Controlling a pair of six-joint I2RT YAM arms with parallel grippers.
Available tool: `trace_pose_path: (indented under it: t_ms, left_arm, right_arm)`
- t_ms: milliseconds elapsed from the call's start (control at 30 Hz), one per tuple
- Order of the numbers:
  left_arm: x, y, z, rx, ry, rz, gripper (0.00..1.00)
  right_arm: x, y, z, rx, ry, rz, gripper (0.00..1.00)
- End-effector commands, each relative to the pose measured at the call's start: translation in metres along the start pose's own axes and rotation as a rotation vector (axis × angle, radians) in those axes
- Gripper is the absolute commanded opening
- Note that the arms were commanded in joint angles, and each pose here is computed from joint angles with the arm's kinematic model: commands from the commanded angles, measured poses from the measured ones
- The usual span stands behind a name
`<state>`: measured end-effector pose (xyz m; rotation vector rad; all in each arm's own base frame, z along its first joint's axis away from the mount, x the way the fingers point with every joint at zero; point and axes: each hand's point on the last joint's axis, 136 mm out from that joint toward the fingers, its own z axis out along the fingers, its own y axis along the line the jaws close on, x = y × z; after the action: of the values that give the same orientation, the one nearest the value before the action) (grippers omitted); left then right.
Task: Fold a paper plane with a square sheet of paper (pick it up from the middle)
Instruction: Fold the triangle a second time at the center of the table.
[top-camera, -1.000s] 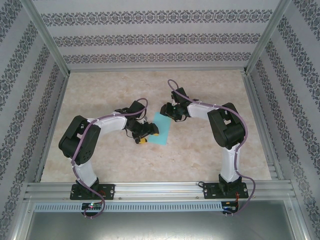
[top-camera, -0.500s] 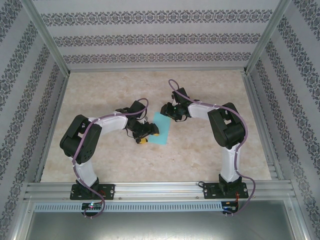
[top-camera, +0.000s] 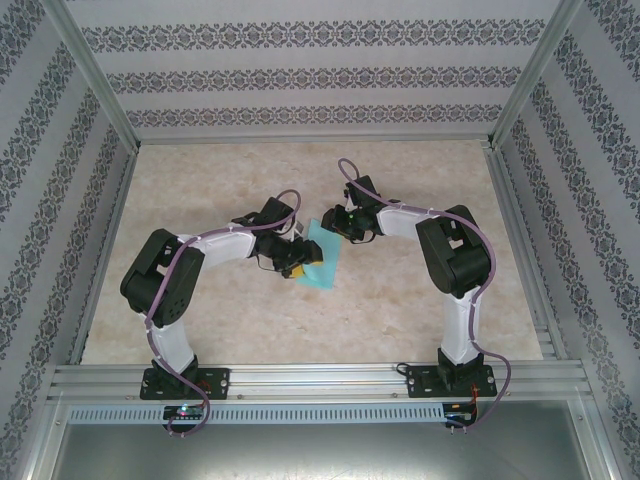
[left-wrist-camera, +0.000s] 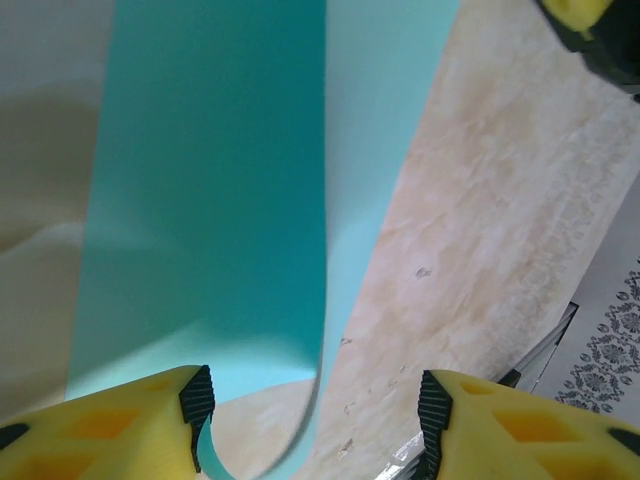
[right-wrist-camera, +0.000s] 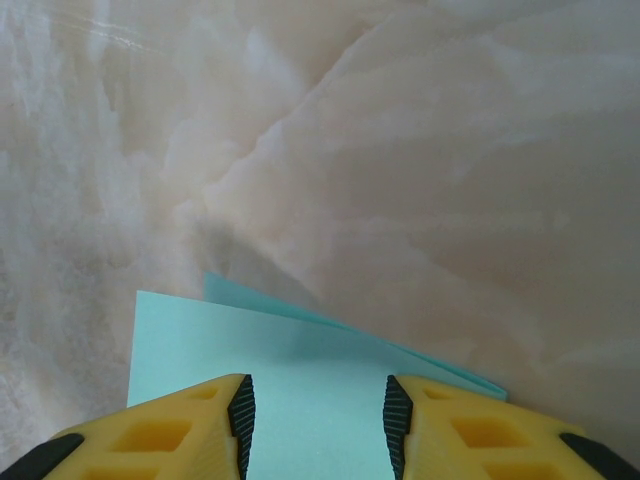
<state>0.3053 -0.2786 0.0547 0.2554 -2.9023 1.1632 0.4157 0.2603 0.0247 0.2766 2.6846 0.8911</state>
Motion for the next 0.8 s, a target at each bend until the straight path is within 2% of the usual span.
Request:
trace_pose_path:
  t_ms: [0,100,333,533,600,767]
  left_arm:
    - [-0.014,-0.013,-0.008,0.059,-0.04,0.115,0.58]
    - [-0.017,-0.005,-0.005,0.014,-0.035,0.135,0.58]
    - [-0.011,-0.003,0.006,0.057,0.019,0.115,0.52]
    - [-0.008,0.008,0.011,0.028,0.027,0.087,0.41]
    - [-0.007,0.012,0.012,0.017,0.026,0.083,0.37]
    - [-0.005,0.019,0.015,0.001,0.033,0.074,0.32]
  right_arm:
    - [0.03,-0.039,0.013,0.102,0.089,0.05,0.43]
    - [0.031,-0.037,0.013,0.09,0.093,0.051,0.42]
    - [0.026,-0.01,0.004,-0.021,0.093,0.032,0.42]
    - [0.015,0.023,-0.021,-0.149,0.05,-0.02,0.4]
    - [0.018,0.033,-0.031,-0.202,0.037,-0.049,0.38]
    - [0.043,0.024,-0.04,-0.183,0.061,-0.032,0.32]
